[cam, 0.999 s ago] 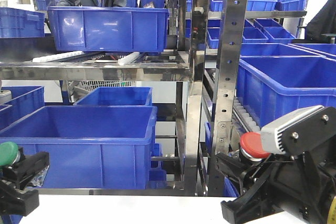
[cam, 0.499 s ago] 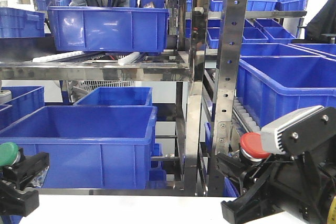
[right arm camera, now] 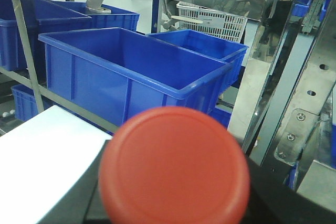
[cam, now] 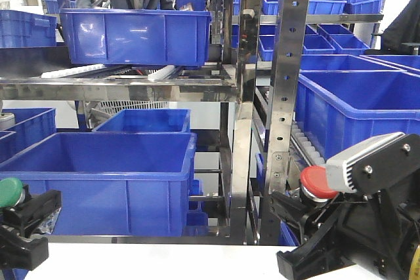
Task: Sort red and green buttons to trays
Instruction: 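Hold both buttons while the base drives to the green and red trays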
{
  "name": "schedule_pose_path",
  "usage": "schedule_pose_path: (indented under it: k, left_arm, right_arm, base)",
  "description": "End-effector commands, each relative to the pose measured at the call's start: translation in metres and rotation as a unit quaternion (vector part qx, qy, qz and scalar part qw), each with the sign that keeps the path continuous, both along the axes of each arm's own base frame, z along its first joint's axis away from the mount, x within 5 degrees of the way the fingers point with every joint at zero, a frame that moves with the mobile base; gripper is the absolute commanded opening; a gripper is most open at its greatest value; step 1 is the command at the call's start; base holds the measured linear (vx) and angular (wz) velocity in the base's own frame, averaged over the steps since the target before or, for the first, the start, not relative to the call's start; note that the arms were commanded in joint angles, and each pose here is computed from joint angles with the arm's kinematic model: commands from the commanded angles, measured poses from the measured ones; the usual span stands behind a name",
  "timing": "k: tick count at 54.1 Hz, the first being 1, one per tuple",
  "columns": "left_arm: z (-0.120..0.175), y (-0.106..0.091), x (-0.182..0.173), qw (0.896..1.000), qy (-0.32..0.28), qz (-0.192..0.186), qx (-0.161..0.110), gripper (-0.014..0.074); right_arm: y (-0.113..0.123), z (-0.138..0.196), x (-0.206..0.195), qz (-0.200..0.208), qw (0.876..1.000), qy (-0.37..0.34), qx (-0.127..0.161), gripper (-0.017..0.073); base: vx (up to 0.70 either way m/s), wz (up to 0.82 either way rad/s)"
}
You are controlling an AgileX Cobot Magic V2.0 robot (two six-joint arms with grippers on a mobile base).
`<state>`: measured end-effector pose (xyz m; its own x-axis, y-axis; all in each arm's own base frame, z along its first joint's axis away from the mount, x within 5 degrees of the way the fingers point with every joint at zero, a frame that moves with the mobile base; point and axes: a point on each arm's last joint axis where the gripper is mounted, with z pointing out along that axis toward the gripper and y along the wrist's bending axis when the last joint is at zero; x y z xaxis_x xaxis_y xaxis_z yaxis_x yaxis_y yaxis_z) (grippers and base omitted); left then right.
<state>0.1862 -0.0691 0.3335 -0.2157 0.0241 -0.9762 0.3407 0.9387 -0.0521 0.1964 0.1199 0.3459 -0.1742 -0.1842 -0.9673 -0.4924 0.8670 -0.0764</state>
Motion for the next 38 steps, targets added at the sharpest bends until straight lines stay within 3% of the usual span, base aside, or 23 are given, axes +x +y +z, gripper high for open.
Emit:
schedule_pose_path:
  k: [1, 38]
  left_arm:
    - [0.02, 0.0013, -0.001, 0.998, -0.057, 0.007, -0.029, -0.0006]
    - [0.02, 0.0013, -0.001, 0.998, -0.057, 0.007, -0.029, -0.0006]
  right_arm:
    - [0.0018, 0.0192, -0.0038, 0.02, 0.999, -0.039, 0.024, -0.0009]
    - [0.0018, 0.0192, -0.0038, 0.02, 0.999, -0.039, 0.024, -0.0009]
  base:
    - [-0.01, -0.01]
    - [-0.1, -0.02]
